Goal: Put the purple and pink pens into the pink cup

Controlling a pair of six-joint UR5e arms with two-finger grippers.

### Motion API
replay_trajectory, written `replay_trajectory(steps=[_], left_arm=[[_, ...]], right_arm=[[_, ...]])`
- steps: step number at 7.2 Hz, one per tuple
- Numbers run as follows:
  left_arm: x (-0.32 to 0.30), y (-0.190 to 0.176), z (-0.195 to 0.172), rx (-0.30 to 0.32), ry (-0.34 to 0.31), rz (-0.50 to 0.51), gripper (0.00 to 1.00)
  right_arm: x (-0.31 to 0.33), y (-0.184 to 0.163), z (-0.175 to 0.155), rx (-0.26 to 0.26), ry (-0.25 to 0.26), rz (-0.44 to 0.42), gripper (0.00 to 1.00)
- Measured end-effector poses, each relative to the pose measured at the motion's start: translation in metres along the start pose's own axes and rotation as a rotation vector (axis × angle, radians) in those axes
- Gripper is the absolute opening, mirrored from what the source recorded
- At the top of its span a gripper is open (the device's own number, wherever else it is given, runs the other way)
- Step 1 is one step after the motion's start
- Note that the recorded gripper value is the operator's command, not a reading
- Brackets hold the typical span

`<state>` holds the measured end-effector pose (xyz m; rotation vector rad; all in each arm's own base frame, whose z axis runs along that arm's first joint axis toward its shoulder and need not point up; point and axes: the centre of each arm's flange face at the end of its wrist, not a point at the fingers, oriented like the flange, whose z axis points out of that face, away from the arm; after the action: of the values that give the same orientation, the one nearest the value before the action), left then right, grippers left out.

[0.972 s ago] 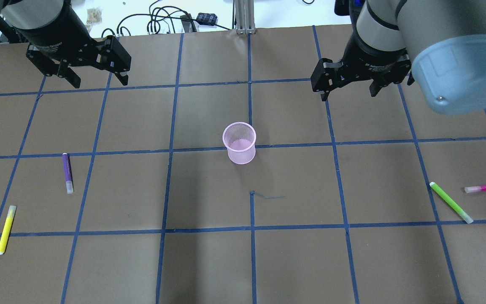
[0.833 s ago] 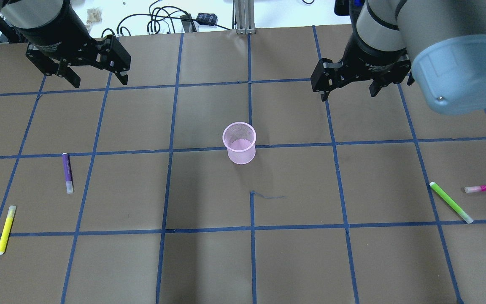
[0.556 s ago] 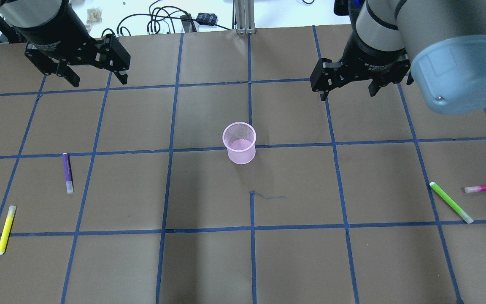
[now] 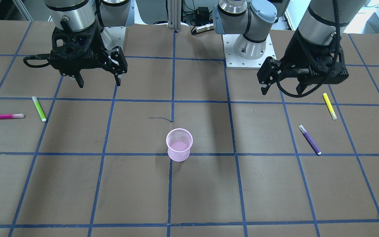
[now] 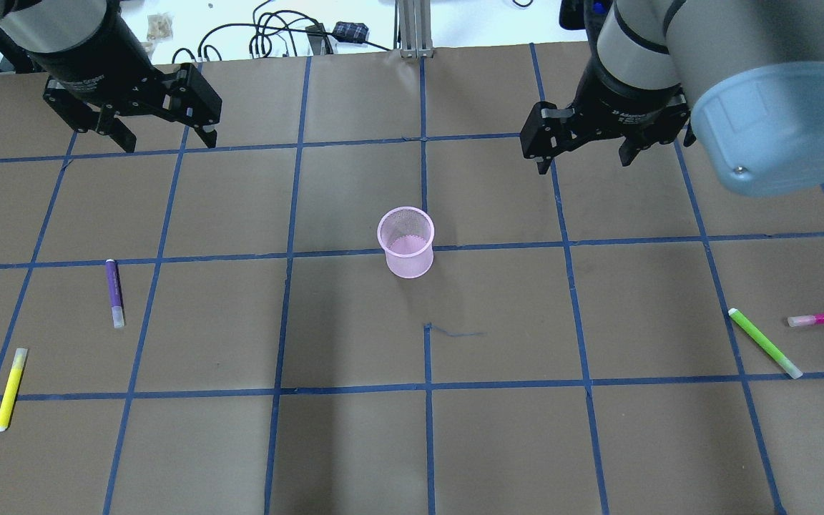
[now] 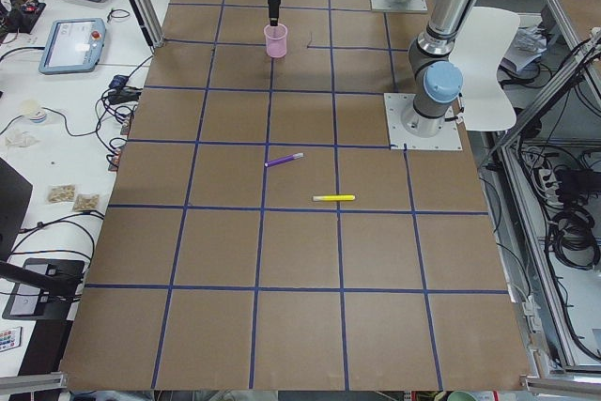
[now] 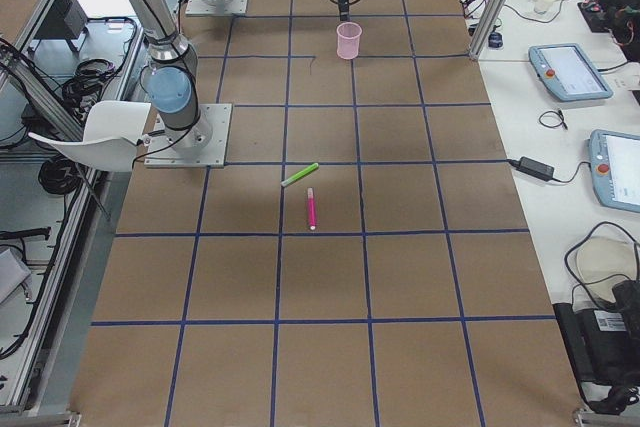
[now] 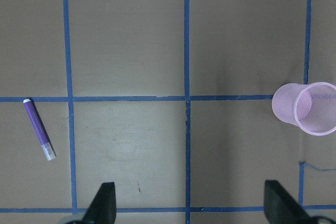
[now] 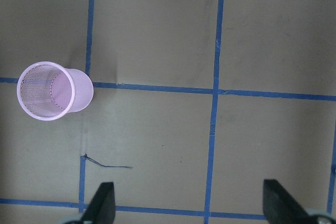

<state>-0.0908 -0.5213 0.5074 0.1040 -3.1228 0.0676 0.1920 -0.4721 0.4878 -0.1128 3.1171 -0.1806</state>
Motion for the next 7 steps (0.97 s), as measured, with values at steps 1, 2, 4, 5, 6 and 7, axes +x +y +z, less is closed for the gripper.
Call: replay_trajectory(steps=[1, 2, 4, 5, 6, 7], left_arm=[[-0.031, -0.014, 0.011, -0.019, 0.015, -0.076, 1.00], [-0.068, -0.028, 0.030, -0.053, 0.032, -0.155, 1.00], [-0.156, -0.048, 0.100, -0.176, 0.061, -0.305, 1.00], [-0.200, -0.054, 0.143, -0.220, 0.079, -0.372, 1.00], [-0.232, -0.062, 0.184, -0.216, 0.094, -0.419, 1.00], [-0.254, -0.069, 0.221, -0.191, 0.102, -0.438, 1.00]], right_arm=[[-0.001, 0.000, 0.000, 0.001, 0.000, -0.005, 0.95], [0.001, -0.001, 0.000, 0.002, 0.005, -0.025, 0.94], [0.025, -0.008, 0.002, 0.000, 0.016, -0.170, 1.00], [0.059, -0.015, 0.002, -0.005, 0.022, -0.220, 1.00], [0.103, -0.020, 0.003, -0.020, 0.029, -0.278, 1.00], [0.150, -0.020, 0.004, -0.047, 0.029, -0.363, 1.00]])
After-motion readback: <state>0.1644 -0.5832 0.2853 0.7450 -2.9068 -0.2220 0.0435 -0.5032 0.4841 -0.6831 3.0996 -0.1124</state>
